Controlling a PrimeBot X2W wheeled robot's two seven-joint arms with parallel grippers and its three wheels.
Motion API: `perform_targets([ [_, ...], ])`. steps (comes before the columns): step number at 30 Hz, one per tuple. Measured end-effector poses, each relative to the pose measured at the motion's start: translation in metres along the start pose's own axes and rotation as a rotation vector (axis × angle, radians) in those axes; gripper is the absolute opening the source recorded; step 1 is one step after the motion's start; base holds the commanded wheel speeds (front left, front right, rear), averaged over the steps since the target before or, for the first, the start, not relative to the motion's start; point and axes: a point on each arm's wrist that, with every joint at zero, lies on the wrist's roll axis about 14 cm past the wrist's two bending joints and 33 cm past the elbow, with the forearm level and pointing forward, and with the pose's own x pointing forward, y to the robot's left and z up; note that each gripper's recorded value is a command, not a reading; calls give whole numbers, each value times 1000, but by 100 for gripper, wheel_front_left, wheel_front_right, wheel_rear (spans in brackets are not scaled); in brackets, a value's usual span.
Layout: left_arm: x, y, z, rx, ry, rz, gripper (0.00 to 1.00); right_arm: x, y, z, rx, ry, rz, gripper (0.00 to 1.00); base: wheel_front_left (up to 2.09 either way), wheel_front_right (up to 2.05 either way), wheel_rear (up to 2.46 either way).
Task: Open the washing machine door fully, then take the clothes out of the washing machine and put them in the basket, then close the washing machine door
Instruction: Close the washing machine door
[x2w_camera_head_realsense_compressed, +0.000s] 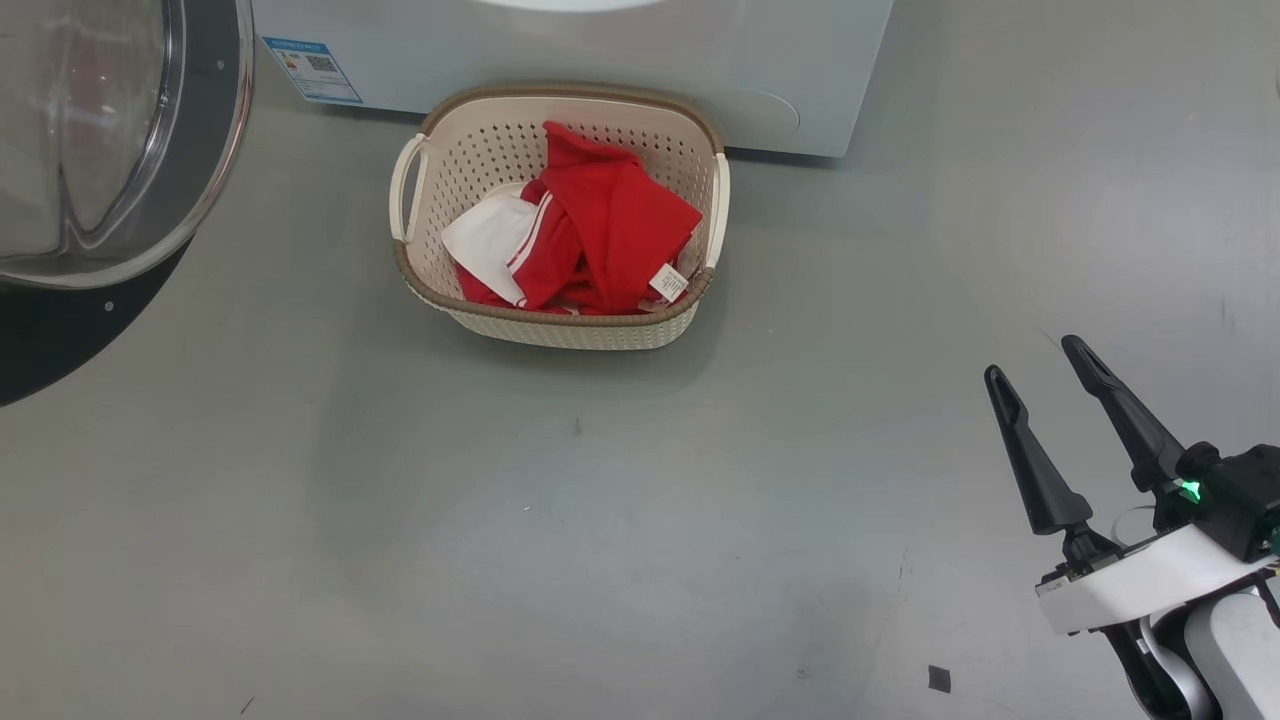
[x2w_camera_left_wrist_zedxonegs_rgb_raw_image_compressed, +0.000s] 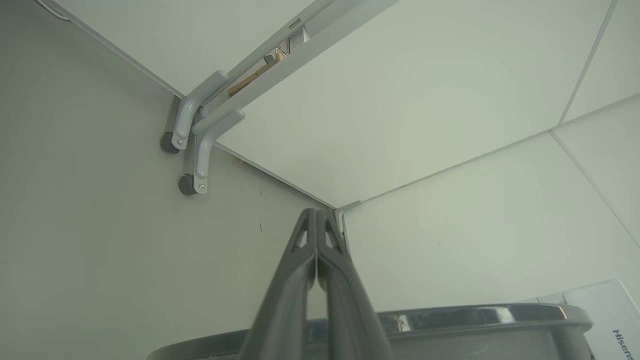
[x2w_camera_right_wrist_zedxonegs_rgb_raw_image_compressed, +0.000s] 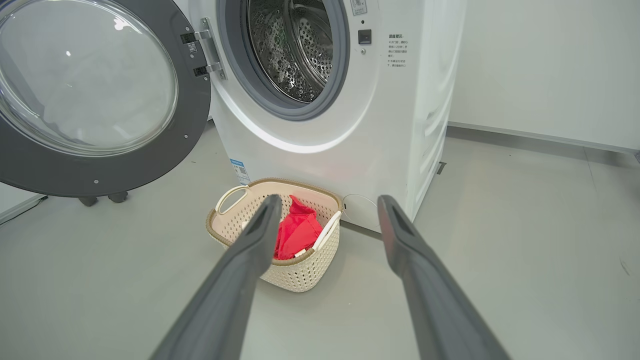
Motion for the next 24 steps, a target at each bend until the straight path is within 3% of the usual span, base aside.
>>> perform_targets([
  [6, 2, -1, -28, -82, 81, 15, 0, -2, 1, 1, -3, -2, -1, 100, 0, 0, 0],
  [24, 8, -7, -50, -161, 146, 41, 0, -9, -6, 5, -26, -1, -16, 100, 0, 0, 0],
])
